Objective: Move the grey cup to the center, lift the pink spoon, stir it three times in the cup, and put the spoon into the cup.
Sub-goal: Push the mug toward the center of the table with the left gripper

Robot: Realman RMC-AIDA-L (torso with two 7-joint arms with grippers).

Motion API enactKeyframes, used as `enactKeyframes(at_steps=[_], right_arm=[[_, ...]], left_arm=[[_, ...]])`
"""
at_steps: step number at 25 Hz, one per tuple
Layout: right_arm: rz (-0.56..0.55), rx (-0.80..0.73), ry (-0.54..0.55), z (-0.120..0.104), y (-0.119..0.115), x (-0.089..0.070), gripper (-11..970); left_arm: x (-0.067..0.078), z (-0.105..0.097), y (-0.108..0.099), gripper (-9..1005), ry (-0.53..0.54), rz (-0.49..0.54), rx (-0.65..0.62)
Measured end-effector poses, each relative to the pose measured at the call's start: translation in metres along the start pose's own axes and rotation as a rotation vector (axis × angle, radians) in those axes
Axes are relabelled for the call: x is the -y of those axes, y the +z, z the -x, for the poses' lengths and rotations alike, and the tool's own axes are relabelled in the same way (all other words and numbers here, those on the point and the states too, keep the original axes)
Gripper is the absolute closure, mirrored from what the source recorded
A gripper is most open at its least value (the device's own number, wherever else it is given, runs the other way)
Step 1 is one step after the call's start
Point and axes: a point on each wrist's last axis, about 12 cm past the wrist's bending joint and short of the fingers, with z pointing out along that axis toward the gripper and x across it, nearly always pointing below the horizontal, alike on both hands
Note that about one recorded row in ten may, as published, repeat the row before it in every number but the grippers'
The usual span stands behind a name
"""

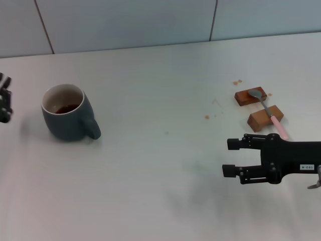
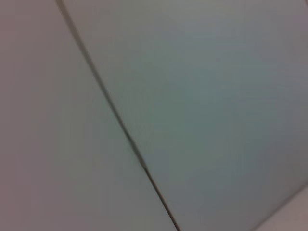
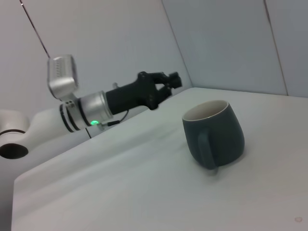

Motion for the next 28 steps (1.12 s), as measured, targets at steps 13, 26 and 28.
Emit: enactKeyframes(at_steps=[13,26,28], right_arm=[[-0.001,-0.005,-0.005,0.001,-0.002,0.001,148],[0.001,-0.017,-0.010,0.002,-0.003,0.002,149],[0.002,-0.018,-0.011,0.002,-0.003,0.002,149]], left_arm=[[0.031,0.000,0.035,998,0.255,-0.099,-0.101],[0.048,0.006,0.047,998,0.296,-0.216,-0.093],[0.051,0.007,0.048,998,0.290,-0.224,-0.089]])
